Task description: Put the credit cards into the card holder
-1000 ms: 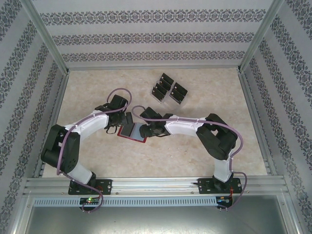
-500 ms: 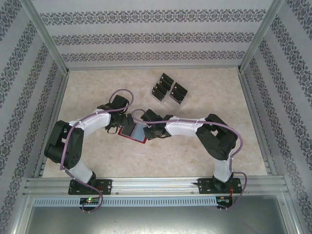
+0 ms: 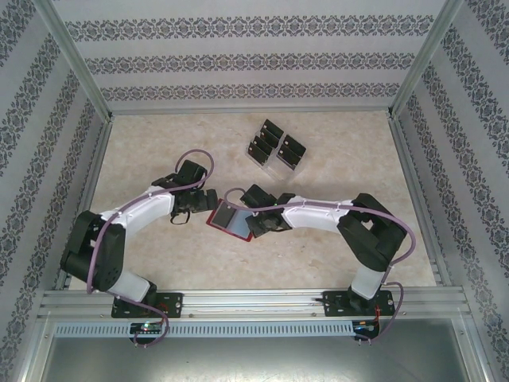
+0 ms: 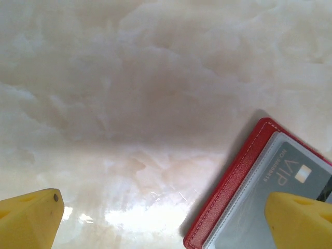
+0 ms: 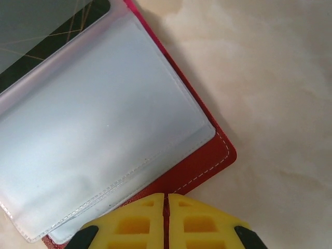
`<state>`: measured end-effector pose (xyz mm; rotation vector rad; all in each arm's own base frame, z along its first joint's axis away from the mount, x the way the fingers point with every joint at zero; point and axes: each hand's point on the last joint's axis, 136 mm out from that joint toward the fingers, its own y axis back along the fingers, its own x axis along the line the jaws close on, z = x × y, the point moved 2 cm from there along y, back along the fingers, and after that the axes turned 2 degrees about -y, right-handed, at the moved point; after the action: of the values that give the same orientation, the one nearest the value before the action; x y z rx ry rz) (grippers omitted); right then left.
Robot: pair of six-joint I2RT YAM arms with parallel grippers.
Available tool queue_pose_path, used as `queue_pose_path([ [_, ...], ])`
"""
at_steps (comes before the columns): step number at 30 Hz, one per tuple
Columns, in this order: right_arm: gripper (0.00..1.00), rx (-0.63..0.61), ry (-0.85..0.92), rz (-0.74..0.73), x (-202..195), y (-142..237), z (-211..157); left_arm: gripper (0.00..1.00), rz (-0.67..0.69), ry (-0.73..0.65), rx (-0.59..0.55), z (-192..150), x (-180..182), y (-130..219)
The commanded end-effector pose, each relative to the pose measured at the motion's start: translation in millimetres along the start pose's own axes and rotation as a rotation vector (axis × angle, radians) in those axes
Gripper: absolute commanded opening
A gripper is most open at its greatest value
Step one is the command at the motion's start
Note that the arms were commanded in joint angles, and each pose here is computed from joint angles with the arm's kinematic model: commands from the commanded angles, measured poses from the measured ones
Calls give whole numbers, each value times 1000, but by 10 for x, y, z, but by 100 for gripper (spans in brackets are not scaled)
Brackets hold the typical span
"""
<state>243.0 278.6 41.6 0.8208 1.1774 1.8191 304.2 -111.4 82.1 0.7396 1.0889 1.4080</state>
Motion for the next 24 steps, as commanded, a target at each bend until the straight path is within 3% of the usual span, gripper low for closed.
queue_pose_path([
  [1, 4, 52, 117, -40, -96, 114, -189, 100, -13, 9, 2, -86, -33, 124],
  [4, 4, 93, 203, -127, -257, 143, -264, 100, -29, 4, -3, -105, -80, 183],
  [9, 8, 95, 152, -166, -447, 170, -152, 100, -47, -15, 1, -159, -174, 228],
  [11, 15, 110, 129, -203, -535, 185, -113, 100, -52, -20, 5, -175, -195, 226],
  [14, 37, 141, 91, -288, -708, 212, -87, 100, -65, -26, 11, -194, -229, 215],
  [16, 44, 140, 69, -312, -762, 236, -72, 100, -76, -28, 13, -198, -253, 206],
  [20, 50, 96, -6, -276, -713, 387, -15, 100, -90, -40, 23, -195, -308, 164],
  [24, 51, -13, -147, -129, -518, 707, 83, 100, -86, -77, 34, -186, -338, 123],
])
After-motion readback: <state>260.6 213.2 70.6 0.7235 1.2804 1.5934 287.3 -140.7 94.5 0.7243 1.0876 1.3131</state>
